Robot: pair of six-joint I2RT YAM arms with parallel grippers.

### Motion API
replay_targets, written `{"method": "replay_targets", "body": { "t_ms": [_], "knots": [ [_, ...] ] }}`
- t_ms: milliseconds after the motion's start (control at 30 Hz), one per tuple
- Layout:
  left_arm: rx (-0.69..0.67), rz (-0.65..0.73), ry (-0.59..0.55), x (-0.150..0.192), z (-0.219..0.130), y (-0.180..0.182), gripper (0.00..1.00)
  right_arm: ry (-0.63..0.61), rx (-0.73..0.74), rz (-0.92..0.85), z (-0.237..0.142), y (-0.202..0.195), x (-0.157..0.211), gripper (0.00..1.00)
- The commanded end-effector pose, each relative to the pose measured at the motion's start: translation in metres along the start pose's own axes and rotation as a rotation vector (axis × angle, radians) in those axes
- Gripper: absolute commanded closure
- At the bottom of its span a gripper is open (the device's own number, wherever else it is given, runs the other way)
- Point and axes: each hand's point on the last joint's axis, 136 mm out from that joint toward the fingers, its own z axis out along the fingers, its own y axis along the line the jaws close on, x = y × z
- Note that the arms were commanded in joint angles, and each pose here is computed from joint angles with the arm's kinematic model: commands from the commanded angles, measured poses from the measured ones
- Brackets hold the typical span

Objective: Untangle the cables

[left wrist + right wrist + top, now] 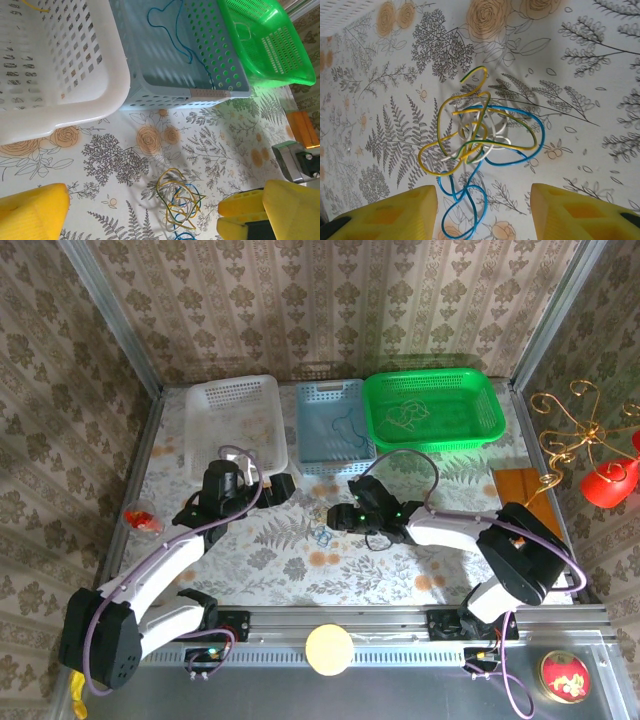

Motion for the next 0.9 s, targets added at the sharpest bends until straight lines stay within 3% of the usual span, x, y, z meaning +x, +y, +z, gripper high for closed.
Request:
{"method": "replay_targets", "body": {
  "t_ms": [0, 467, 767, 867],
  "knots": [
    [-0.007, -0.013, -0.019, -0.002, -0.002, 0.0, 0.0, -0.017, -0.056, 0.027, 0.005, 0.019, -0.011, 0.46],
    [-0.007, -0.02, -0.026, -0.002, -0.001, 0.002, 0.0, -0.008, -0.027, 0.089, 0.033, 0.018, -0.023, 0.51],
    [0.016, 0.0, -0.016, 0.003, 0.0, -0.008, 0.0, -0.037, 0.062, 0.12, 0.033, -0.005, -0.027, 0.8],
    [0.018, 0.003, -0.018, 0.002, -0.001, -0.01, 0.0, -0.049, 0.073, 0.127, 0.032, -0.011, -0.029, 0.85]
  ]
}}
